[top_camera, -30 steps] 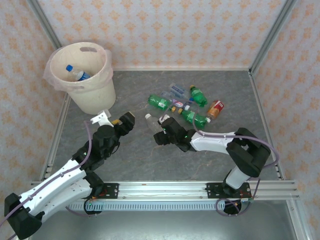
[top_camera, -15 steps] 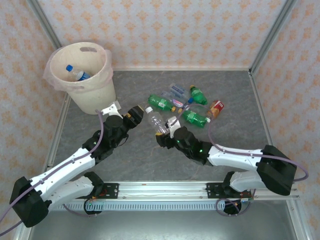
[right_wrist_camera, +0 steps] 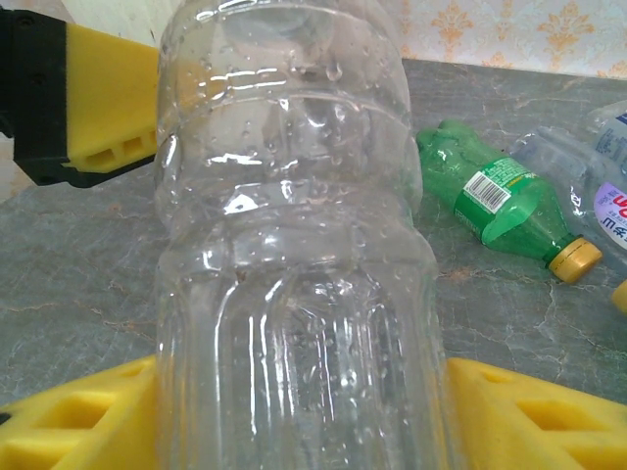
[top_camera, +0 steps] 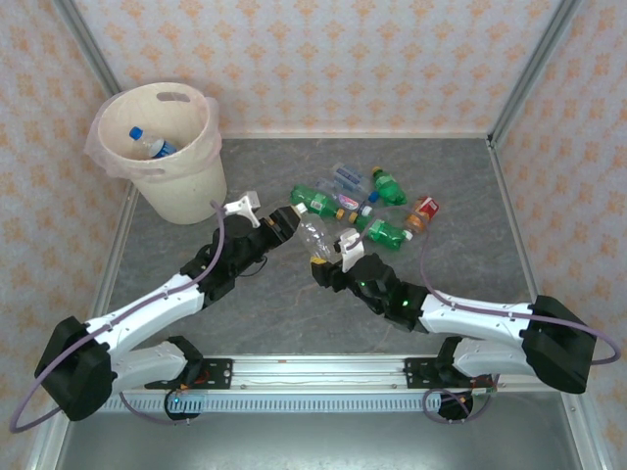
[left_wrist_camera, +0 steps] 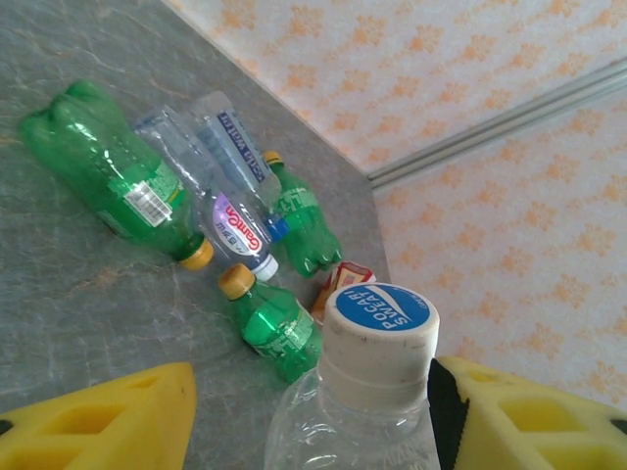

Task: Put the plastic bottles in the bin

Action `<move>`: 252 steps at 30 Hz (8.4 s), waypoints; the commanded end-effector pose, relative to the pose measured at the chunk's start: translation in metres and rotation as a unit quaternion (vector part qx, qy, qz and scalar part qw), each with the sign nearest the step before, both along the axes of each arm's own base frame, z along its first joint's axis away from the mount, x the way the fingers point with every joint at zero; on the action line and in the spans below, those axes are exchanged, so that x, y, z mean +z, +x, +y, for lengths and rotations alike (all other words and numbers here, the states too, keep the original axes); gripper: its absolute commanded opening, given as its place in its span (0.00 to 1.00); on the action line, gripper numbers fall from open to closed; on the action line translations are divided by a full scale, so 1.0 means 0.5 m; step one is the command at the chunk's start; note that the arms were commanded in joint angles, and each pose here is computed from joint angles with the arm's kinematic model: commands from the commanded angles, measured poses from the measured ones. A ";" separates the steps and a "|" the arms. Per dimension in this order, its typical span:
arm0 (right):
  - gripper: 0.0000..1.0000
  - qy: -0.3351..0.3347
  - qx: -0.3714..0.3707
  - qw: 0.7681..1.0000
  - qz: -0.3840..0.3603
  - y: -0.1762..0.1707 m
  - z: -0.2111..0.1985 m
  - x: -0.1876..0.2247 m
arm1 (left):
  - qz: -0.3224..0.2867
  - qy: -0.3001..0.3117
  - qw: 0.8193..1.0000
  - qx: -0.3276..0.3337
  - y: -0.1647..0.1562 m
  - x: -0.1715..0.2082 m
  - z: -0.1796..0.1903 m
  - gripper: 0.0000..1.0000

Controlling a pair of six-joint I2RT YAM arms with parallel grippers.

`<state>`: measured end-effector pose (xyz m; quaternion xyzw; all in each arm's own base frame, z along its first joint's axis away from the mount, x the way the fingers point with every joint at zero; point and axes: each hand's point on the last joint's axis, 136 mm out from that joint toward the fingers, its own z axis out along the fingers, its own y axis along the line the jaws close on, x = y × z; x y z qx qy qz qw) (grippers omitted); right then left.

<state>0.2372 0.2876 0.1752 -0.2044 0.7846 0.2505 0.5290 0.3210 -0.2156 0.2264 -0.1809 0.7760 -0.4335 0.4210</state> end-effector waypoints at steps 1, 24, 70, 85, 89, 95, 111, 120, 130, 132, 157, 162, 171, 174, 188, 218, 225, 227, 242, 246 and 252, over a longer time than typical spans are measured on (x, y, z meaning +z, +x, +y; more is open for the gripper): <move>0.66 0.015 -0.003 1.000 -0.021 0.000 -0.002 0.026 | -0.033 -0.031 0.999 -0.023 0.006 0.058 -0.022 0.62; 0.66 0.016 0.010 0.999 -0.026 -0.011 0.005 0.028 | -0.020 -0.001 0.995 -0.100 0.028 0.054 -0.050 0.45; 1.00 0.165 -0.031 0.983 -0.081 -0.042 -0.089 0.185 | -0.125 0.313 0.858 0.388 0.121 0.548 0.511 0.26; 1.00 0.181 -0.012 0.980 -0.080 -0.056 -0.089 0.174 | -0.129 0.368 0.759 0.521 0.211 0.565 0.660 0.25; 1.00 0.182 -0.009 0.980 -0.078 -0.058 -0.088 0.171 | -0.123 0.368 0.738 0.552 0.238 0.551 0.686 0.27; 1.00 0.184 -0.017 0.980 -0.081 -0.057 -0.097 0.172 | -0.088 0.391 0.738 0.543 0.324 0.510 0.708 0.27; 1.00 0.181 -0.010 0.980 -0.080 -0.060 -0.093 0.168 | -0.010 0.420 0.758 0.499 0.455 0.401 0.740 0.26; 1.00 0.179 -0.006 0.981 -0.078 -0.061 -0.089 0.165 | 0.035 0.475 0.714 0.513 0.435 0.378 0.767 0.28; 1.00 0.176 -0.004 0.981 -0.077 -0.061 -0.088 0.165 | 0.027 0.462 0.737 0.492 0.443 0.377 0.752 0.92; 1.00 0.177 -0.005 0.981 -0.077 -0.061 -0.089 0.166 | 0.030 0.459 0.739 0.492 0.442 0.373 0.751 0.95; 1.00 0.180 -0.006 0.981 -0.073 -0.062 -0.090 0.168 | -0.032 0.406 0.842 0.353 0.524 0.350 0.631 0.99; 1.00 0.179 -0.004 0.981 -0.073 -0.063 -0.090 0.170 | -0.027 0.405 0.858 0.314 0.556 0.317 0.604 0.99; 1.00 0.178 -0.006 0.981 -0.074 -0.061 -0.090 0.168 | 0.024 0.432 0.837 0.335 0.555 0.258 0.633 0.99; 1.00 0.178 -0.007 0.981 -0.074 -0.061 -0.091 0.168 | 0.041 0.441 0.820 0.362 0.539 0.257 0.660 0.99; 1.00 0.179 -0.004 0.981 -0.074 -0.063 -0.090 0.170 | 0.086 0.457 0.744 0.480 0.439 0.304 0.743 0.99; 1.00 0.172 -0.158 0.969 -0.076 0.005 -0.175 0.156 | -0.122 0.337 0.891 0.279 0.326 0.428 0.271 0.99; 1.00 0.178 -0.241 0.953 -0.038 0.054 -0.230 0.138 | -0.144 0.330 0.914 0.186 0.245 0.355 0.128 0.99; 1.00 0.163 -0.259 0.952 -0.029 0.067 -0.243 0.127 | -0.147 0.327 0.919 0.163 0.221 0.328 0.094 0.99; 1.00 0.115 -0.311 0.938 0.100 0.196 -0.298 0.021 | -0.127 0.271 0.949 0.098 0.055 0.130 0.026 0.99; 1.00 0.090 -0.320 0.933 0.135 0.248 -0.311 0.006 | -0.117 0.258 0.955 0.087 0.032 0.099 0.013 0.99; 1.00 0.087 -0.323 0.922 0.194 0.293 -0.336 -0.050 | -0.112 0.235 0.962 0.079 0.010 0.077 -0.002 0.99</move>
